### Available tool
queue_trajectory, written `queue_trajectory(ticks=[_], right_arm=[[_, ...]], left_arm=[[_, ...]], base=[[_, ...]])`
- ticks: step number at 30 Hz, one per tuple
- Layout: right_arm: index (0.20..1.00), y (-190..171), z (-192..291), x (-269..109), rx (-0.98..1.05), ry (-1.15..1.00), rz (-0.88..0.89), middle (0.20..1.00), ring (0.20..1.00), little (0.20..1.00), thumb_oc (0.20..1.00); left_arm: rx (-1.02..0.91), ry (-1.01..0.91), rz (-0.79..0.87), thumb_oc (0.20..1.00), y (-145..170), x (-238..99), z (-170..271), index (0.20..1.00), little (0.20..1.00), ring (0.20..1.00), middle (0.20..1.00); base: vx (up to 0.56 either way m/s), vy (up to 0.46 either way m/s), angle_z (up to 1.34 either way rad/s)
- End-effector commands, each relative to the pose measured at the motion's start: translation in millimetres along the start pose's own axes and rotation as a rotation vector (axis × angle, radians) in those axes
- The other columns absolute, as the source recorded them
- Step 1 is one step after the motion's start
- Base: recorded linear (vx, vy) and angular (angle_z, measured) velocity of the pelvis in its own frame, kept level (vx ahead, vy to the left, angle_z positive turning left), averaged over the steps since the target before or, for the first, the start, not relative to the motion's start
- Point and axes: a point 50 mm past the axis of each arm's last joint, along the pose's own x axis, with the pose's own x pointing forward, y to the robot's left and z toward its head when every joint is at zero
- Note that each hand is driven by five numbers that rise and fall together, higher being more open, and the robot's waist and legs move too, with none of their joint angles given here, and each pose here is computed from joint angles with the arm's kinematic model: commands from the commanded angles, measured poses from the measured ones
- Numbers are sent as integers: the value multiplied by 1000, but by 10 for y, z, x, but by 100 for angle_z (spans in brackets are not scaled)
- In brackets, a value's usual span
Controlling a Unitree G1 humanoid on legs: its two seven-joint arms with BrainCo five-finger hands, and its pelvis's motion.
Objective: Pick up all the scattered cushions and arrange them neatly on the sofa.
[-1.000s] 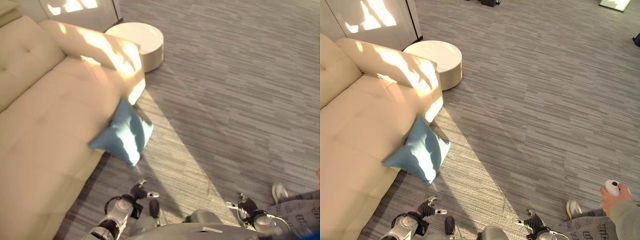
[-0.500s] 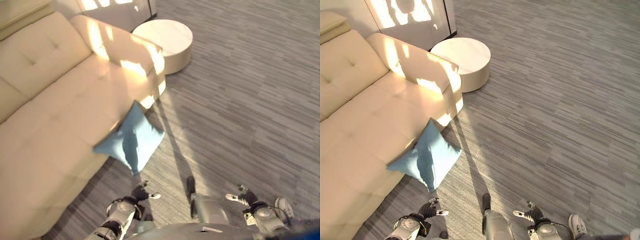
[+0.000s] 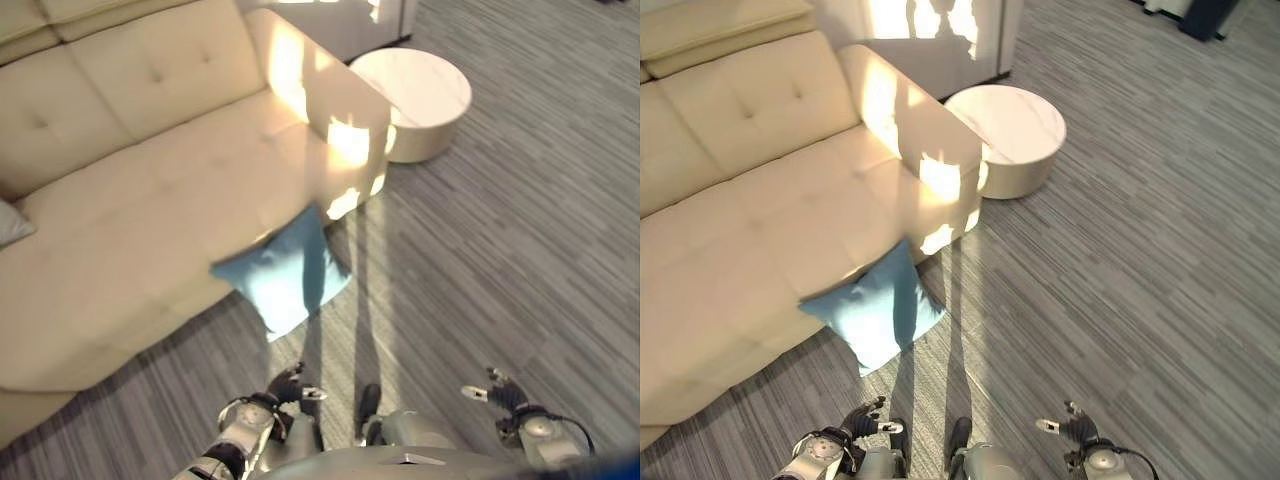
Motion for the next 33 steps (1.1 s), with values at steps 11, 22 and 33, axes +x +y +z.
queue_trajectory(ticks=[11, 22, 33], right_arm=[[1000, -89, 219, 10, -29, -110, -13, 1000, 1000, 1000, 1000], [1000, -158, -126, -67, 26, 0, -45, 1000, 1000, 1000, 1000], [1000, -154, -188, -69, 50, 35, -48, 1000, 1000, 1000, 1000]], left_arm=[[-161, -6, 179, 1000, 417, -74, -107, 1000, 1000, 1000, 1000], [-242, -24, 249, 1000, 582, -97, -82, 1000, 1000, 1000, 1000], [-220, -3, 253, 1000, 597, -122, -151, 1000, 1000, 1000, 1000]], base=[[228, -95, 70], [125, -121, 106], [89, 95, -1]])
